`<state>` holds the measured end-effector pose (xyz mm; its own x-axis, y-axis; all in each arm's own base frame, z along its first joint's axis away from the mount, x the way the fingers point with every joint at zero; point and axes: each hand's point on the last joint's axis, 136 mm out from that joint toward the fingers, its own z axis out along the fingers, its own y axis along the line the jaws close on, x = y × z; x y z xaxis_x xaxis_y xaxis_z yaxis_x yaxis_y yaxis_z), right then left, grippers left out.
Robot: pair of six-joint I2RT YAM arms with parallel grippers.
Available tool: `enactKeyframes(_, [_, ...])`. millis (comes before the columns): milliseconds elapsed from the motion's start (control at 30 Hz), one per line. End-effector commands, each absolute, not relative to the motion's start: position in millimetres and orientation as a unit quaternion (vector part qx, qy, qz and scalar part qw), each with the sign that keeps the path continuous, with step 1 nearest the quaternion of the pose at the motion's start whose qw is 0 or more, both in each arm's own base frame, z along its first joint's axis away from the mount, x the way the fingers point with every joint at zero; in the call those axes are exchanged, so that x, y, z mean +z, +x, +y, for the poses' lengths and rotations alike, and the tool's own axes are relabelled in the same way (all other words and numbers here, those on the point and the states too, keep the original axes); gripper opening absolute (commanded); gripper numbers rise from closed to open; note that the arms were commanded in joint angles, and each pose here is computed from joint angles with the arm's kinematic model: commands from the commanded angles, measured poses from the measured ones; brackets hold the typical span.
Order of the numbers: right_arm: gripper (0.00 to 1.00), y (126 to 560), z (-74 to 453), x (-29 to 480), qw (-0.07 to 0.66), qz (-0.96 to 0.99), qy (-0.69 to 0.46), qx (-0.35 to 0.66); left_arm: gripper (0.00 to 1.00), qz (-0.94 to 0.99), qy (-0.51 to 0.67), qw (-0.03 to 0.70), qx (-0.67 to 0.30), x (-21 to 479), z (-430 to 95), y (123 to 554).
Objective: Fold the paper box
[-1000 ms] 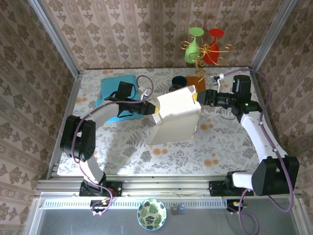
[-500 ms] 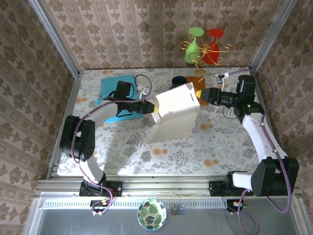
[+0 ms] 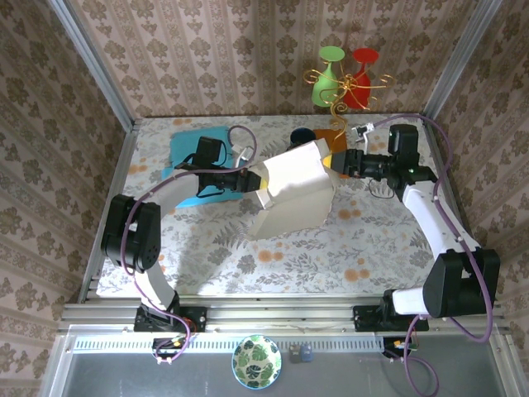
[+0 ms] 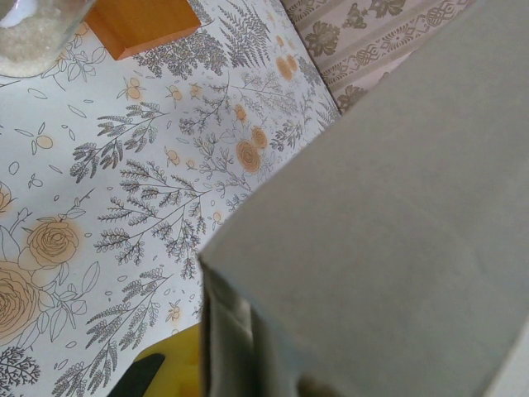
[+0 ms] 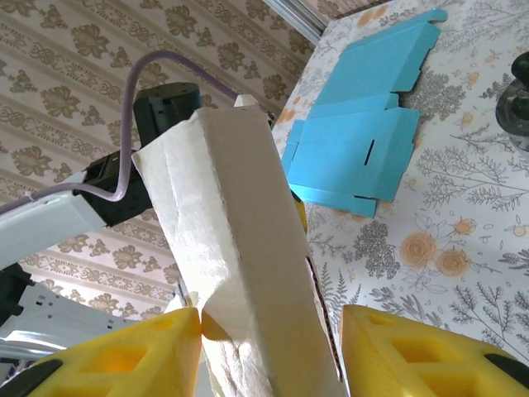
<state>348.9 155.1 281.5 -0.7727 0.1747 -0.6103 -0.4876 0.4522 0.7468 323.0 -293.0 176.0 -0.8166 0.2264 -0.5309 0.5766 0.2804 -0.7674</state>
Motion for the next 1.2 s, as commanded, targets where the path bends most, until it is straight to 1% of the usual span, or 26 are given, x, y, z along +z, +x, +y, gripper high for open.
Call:
enactKeyframes(0, [0.47,352.4,157.2,281.5,0.331,0.801,-0.114,0.486,0.0,0.768,0.267,0.168,-0.557,190.7,-295.7,326.0])
enactKeyframes(233, [0.41,352.2,154.1,277.9,0.346,0.822,-0.12,0.437,0.0,0.772,0.267,0.167,-0.552,188.3,-294.8,326.1])
enactKeyframes(367, [0.38,348.0,153.5,272.9,0.352,0.841,-0.133,0.389,0.0,0.775,0.266,0.171,-0.547,188.4,-294.4,328.1])
enactKeyframes(733, [0.37,343.9,147.3,257.6,0.375,0.876,-0.147,0.266,0.0,0.793,0.261,0.17,-0.523,184.3,-294.2,330.9])
enactKeyframes(767, [0.37,340.7,146.8,252.1,0.365,0.883,-0.147,0.258,0.0,0.795,0.261,0.17,-0.521,183.9,-294.6,330.7])
enactKeyframes(1167, [0.32,349.0,144.7,244.0,0.374,0.904,-0.147,0.149,0.0,0.819,0.253,0.161,-0.488,180.4,-304.0,331.5])
